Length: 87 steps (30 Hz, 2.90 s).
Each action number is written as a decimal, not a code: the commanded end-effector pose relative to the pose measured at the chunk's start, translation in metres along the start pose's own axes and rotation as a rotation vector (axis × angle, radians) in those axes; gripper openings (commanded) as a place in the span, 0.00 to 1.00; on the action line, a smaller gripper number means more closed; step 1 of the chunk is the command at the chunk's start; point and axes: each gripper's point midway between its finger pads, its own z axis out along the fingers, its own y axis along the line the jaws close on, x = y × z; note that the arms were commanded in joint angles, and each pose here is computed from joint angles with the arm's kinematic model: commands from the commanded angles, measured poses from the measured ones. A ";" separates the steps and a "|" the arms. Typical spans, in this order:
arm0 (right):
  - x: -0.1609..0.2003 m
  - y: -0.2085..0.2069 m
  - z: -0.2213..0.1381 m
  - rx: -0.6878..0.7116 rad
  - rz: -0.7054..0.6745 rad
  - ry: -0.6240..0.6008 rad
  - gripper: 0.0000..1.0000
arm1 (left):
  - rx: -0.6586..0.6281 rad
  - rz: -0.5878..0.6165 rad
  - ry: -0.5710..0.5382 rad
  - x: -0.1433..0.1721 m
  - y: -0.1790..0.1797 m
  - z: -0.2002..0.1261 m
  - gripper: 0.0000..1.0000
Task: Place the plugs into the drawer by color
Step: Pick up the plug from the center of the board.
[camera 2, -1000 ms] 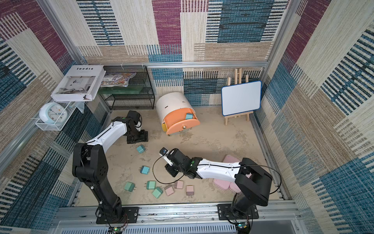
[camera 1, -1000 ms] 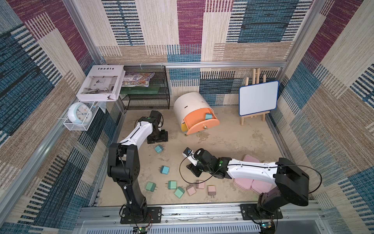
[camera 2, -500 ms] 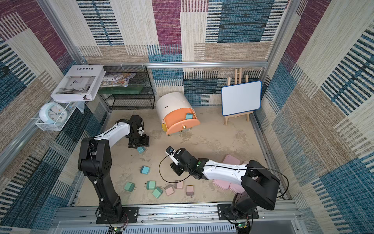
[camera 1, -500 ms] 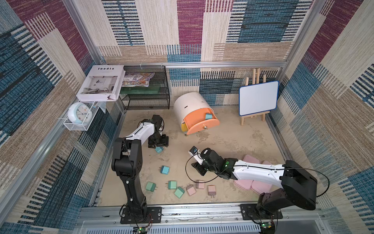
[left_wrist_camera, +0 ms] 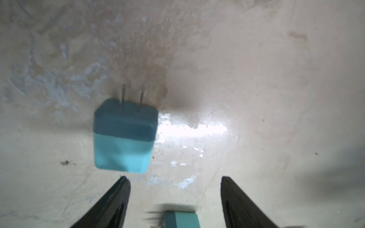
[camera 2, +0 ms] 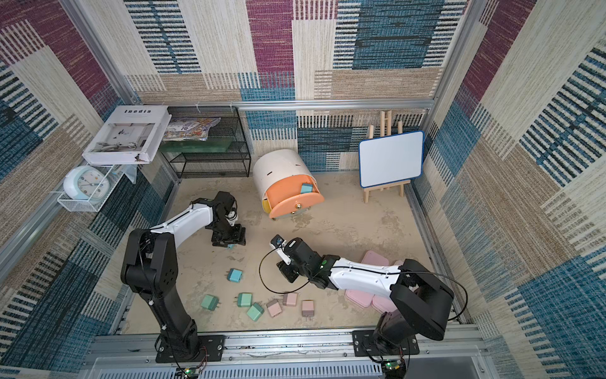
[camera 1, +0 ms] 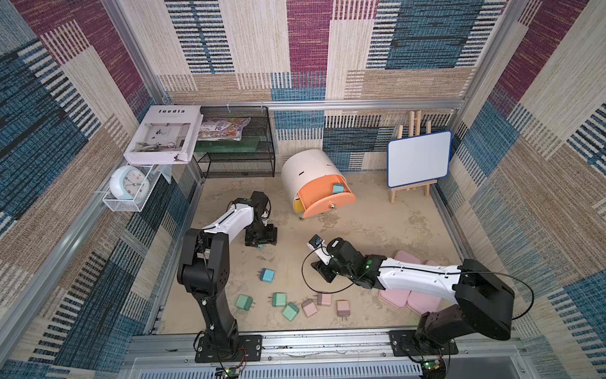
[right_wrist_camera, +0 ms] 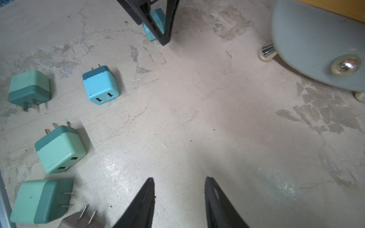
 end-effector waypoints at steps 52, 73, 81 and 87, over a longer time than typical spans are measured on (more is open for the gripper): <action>-0.099 0.040 0.147 0.014 0.103 -0.031 0.46 | -0.009 -0.250 -0.581 -0.017 0.039 -0.166 0.62; -0.107 0.025 0.234 0.123 0.092 0.021 0.60 | 0.053 -0.255 -0.642 -0.011 0.036 -0.177 0.66; -0.115 0.025 0.233 0.119 0.097 0.003 0.36 | 0.063 -0.251 -0.646 -0.011 0.034 -0.180 0.66; -0.148 0.031 0.199 0.081 0.114 -0.040 0.28 | 0.070 -0.242 -0.675 -0.010 0.032 -0.193 0.66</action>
